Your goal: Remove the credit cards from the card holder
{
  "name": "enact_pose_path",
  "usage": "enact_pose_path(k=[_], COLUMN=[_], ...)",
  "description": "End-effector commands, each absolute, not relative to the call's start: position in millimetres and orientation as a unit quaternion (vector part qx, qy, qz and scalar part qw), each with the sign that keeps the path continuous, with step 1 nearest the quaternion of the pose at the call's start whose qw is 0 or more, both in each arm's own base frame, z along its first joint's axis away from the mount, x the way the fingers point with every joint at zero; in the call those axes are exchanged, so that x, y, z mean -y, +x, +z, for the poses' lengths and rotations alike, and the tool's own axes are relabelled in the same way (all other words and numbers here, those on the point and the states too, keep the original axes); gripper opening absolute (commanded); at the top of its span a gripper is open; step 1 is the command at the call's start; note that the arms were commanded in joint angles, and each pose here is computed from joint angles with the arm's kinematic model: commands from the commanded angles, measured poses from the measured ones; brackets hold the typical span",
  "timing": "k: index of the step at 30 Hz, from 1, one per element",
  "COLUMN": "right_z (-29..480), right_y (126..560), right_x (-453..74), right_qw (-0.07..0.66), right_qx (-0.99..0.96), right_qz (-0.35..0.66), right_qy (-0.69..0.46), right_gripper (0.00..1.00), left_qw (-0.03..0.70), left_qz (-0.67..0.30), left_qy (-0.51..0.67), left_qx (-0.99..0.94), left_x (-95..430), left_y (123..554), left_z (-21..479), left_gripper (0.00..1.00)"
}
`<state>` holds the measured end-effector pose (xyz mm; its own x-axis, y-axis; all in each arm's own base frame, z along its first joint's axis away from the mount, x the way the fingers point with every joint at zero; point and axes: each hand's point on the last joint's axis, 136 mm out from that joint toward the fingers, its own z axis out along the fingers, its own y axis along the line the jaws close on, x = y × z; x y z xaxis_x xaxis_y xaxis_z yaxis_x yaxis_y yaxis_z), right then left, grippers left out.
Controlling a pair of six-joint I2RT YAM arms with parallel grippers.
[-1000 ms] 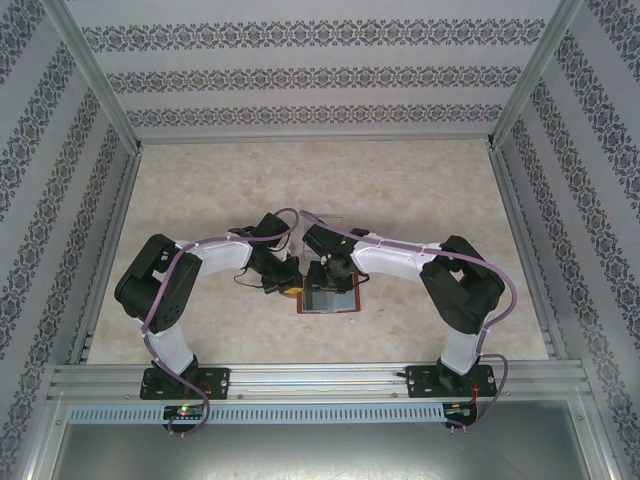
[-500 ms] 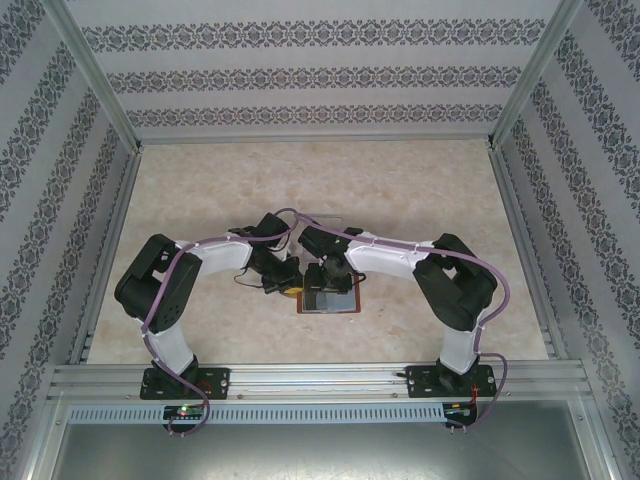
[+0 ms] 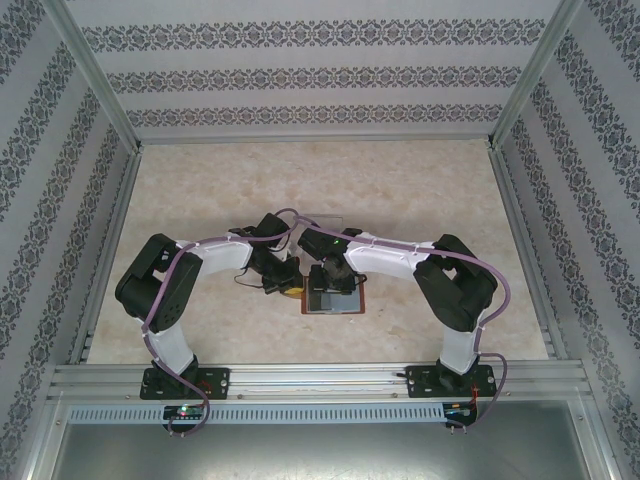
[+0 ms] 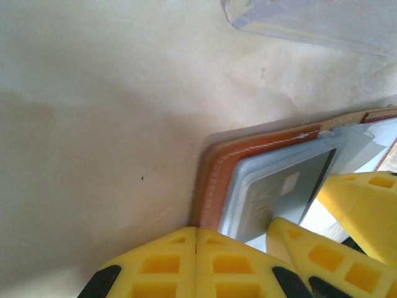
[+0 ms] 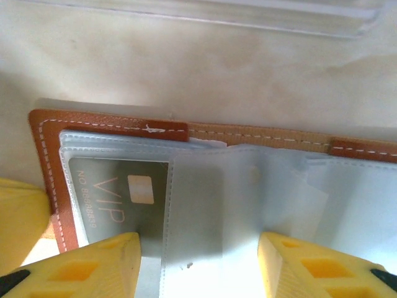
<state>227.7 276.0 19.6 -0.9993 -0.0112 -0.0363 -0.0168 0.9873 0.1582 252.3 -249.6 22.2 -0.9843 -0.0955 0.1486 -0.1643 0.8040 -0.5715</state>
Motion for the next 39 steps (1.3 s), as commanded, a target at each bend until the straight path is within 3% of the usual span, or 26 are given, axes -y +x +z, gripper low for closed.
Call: enact_pose_path(k=[1, 25, 28, 35, 39], right_z=[28, 44, 48, 53, 54], right_y=[226, 227, 227, 225, 223], right_x=[-261, -239, -239, -252, -270], right_qw=[0.025, 0.039, 0.042, 0.037, 0.030], right_qx=[-0.999, -0.999, -0.999, -0.999, -0.997], right_qz=[0.042, -0.020, -0.016, 0.026, 0.070], right_qy=[-0.013, -0.026, -0.026, -0.026, -0.023], right_gripper=[0.53, 0.51, 0.45, 0.15, 0.08], left_qw=[0.051, 0.053, 0.051, 0.045, 0.037], left_qz=[0.309, 0.309, 0.310, 0.312, 0.316], left_qy=[0.075, 0.075, 0.073, 0.072, 0.068], left_qx=[0.947, 0.947, 0.947, 0.946, 0.945], left_x=[251, 252, 253, 253, 254], left_y=[262, 262, 263, 264, 265], left_z=[23, 23, 24, 30, 38], left_gripper=[0.02, 0.01, 0.01, 0.01, 0.01])
